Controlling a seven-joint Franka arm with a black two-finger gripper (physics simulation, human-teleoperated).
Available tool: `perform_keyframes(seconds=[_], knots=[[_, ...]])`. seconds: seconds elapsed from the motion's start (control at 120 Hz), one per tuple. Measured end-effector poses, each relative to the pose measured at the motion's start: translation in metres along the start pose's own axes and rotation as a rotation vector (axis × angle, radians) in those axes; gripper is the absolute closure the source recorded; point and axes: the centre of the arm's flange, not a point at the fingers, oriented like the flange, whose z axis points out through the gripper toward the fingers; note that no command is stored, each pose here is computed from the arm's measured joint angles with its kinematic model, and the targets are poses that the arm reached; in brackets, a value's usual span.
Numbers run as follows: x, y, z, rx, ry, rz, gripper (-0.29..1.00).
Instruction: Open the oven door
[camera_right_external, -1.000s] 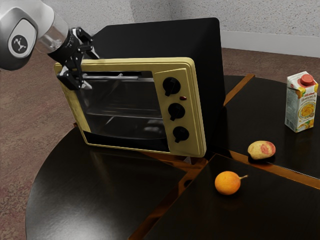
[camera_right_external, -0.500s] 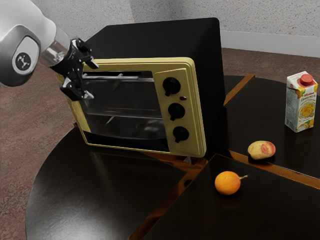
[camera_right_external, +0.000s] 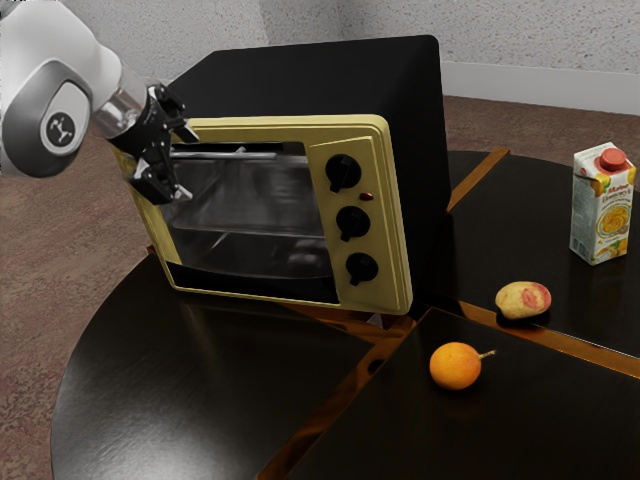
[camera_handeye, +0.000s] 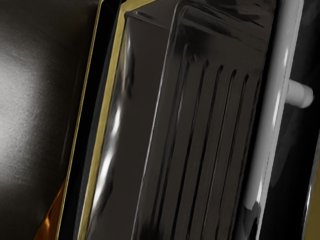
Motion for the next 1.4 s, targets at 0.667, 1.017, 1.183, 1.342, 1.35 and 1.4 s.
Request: perform_keyframes(seconds=[0.667,1.017,1.183,1.342,1.35,1.4], knots=[[0.029,-0.051,0.022,0.052,0.041,-0.05,0.01],[0.056,-0.106,0.016,0.05,0.074,-0.091,0.01],[0.096,-0.161,-0.017,-0.013,0.115,-0.196,0.22],[0.104,-0.175,-0.046,-0.05,0.123,-0.234,0.09],[0.102,-0.175,-0.046,-0.048,0.12,-0.231,0.09],[0.056,-0.162,-0.056,-0.018,0.057,-0.17,0.07]])
